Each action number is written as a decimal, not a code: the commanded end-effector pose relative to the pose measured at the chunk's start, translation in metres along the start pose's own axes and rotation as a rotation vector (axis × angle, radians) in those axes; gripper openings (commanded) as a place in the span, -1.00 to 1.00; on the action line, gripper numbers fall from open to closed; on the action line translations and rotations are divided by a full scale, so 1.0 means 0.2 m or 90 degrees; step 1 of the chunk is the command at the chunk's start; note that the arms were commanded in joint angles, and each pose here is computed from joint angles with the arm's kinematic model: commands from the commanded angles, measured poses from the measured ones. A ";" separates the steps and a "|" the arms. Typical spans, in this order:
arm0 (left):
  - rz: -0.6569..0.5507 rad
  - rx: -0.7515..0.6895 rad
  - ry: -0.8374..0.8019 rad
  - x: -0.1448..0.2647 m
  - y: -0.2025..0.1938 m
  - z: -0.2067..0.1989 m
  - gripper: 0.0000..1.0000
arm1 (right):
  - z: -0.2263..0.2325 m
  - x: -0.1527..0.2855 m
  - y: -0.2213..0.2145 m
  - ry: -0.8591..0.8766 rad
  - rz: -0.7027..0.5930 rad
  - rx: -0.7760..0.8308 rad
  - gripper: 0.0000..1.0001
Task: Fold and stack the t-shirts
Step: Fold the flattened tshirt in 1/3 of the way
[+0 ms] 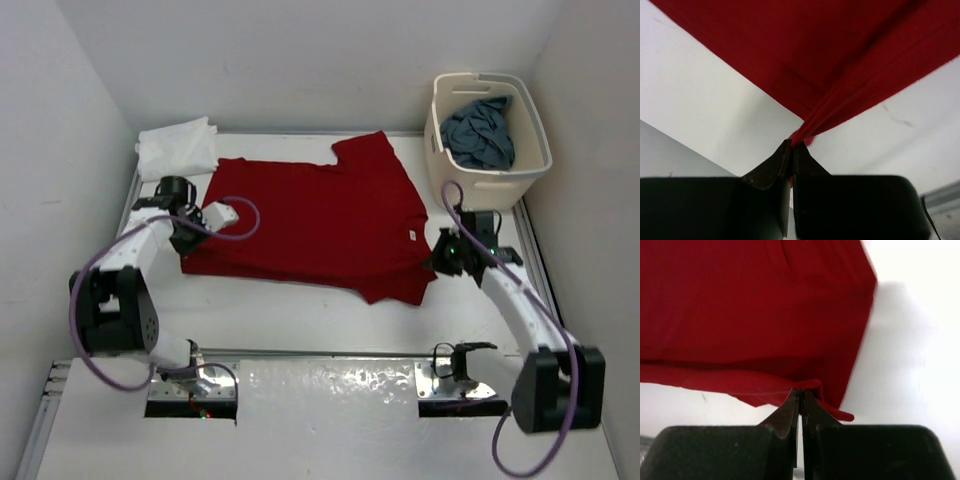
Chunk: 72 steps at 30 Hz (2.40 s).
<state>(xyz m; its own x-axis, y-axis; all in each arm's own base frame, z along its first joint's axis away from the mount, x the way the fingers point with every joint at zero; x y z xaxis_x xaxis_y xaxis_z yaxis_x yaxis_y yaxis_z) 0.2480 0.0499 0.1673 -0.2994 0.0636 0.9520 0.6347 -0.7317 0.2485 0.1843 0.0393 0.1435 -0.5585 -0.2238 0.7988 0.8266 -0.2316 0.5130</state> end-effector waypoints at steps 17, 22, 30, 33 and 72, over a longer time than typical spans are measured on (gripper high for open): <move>-0.020 0.141 0.054 -0.25 0.29 0.41 -1.00 | 0.03 -0.35 0.59 -0.035 -0.061 0.065 -1.00; -0.029 0.157 0.062 -0.29 0.31 0.42 -0.91 | 0.03 -0.42 0.65 -0.037 -0.048 0.084 -1.00; -0.002 0.263 0.133 -0.34 0.34 0.53 -0.02 | 0.05 -0.48 0.75 -0.041 -0.016 0.103 -0.09; -0.037 0.366 0.157 -0.24 0.34 0.64 0.69 | 0.07 -0.41 0.83 -0.079 -0.030 0.166 0.80; 0.017 0.508 -0.093 -0.51 0.11 0.20 -0.78 | -0.09 -0.41 0.04 -0.059 0.085 0.252 -0.11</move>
<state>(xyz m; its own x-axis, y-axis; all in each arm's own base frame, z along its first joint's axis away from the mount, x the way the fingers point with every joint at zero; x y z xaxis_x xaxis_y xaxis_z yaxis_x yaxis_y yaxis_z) 0.3203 0.0578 0.0908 -0.2302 0.1513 0.9613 0.9714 -0.0239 0.2364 0.2274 0.0411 0.0732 -0.4034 -0.1696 0.8992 0.8945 0.1341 0.4266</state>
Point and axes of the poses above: each gripper's point midway between its finger pads, its own x axis back along the fingers, its own z axis along the line the jaws close on, y = z × x, the point moved 9 cm from there along x, back along the fingers, and after that the axes turned 8 degrees about x, right-handed, at the moved point
